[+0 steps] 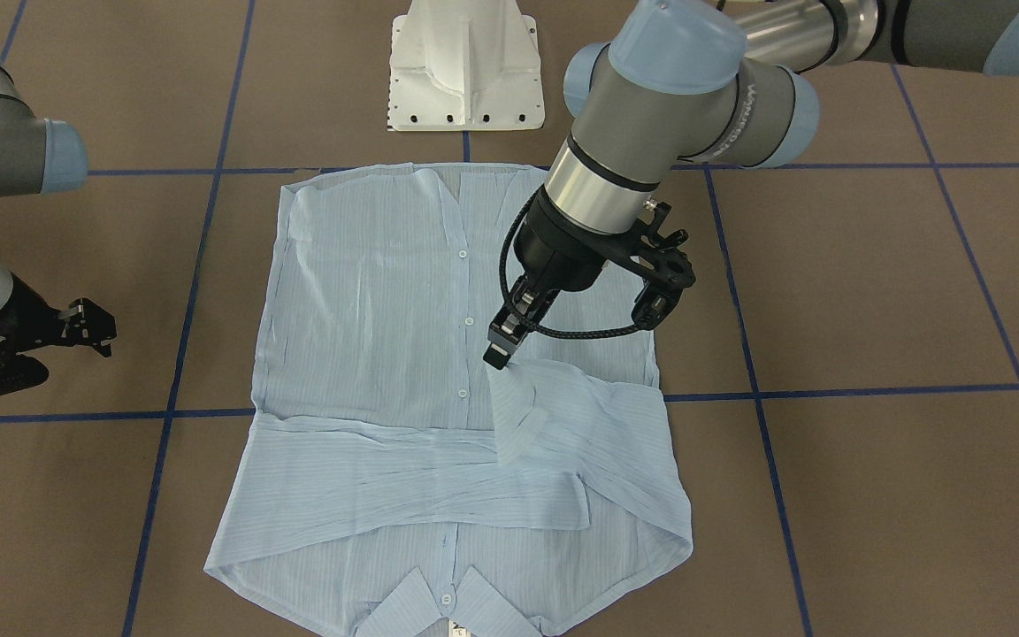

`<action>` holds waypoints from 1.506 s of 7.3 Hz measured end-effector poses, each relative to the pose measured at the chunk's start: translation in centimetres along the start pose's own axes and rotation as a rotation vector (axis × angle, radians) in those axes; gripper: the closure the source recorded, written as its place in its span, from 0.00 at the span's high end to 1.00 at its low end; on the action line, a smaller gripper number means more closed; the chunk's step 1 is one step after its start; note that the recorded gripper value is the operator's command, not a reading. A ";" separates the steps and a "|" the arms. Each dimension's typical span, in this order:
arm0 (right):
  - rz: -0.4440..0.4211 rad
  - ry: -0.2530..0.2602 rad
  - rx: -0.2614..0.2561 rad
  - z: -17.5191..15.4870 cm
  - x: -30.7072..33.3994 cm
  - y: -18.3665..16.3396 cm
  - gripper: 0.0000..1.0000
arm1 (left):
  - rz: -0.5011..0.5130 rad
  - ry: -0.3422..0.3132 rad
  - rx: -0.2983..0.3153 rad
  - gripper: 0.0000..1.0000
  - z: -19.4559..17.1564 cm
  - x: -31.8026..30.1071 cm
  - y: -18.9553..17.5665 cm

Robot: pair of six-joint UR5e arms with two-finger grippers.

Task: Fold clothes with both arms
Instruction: 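Grasp the other sleeve cuff with the left gripper and lift it, then carry the sleeve with the left gripper across the chest toward the folded sleeve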

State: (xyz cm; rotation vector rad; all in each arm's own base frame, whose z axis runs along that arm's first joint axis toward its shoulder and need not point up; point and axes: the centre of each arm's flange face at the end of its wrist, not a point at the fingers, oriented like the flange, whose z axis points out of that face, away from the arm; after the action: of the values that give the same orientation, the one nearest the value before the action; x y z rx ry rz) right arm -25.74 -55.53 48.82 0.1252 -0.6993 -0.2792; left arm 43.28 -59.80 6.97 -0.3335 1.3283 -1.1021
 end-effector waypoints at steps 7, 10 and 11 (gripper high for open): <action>0.005 0.005 -0.012 0.7 0.4 0.0 1.00 | -0.285 0.159 -0.022 0.00 -0.1 4.0 -0.6; 0.009 0.007 -0.016 1.0 0.5 0.0 1.00 | -0.297 0.152 -0.023 0.00 0.4 3.6 -0.4; 0.010 0.008 -0.017 1.0 0.5 0.0 1.00 | -0.293 0.138 -0.017 0.00 1.6 2.8 0.0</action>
State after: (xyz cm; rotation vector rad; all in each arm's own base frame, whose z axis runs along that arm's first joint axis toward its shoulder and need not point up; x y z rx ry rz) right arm -26.04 -55.69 49.92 0.1065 -0.6891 -0.2749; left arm 44.29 -62.56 5.76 -0.4833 1.4423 -1.3792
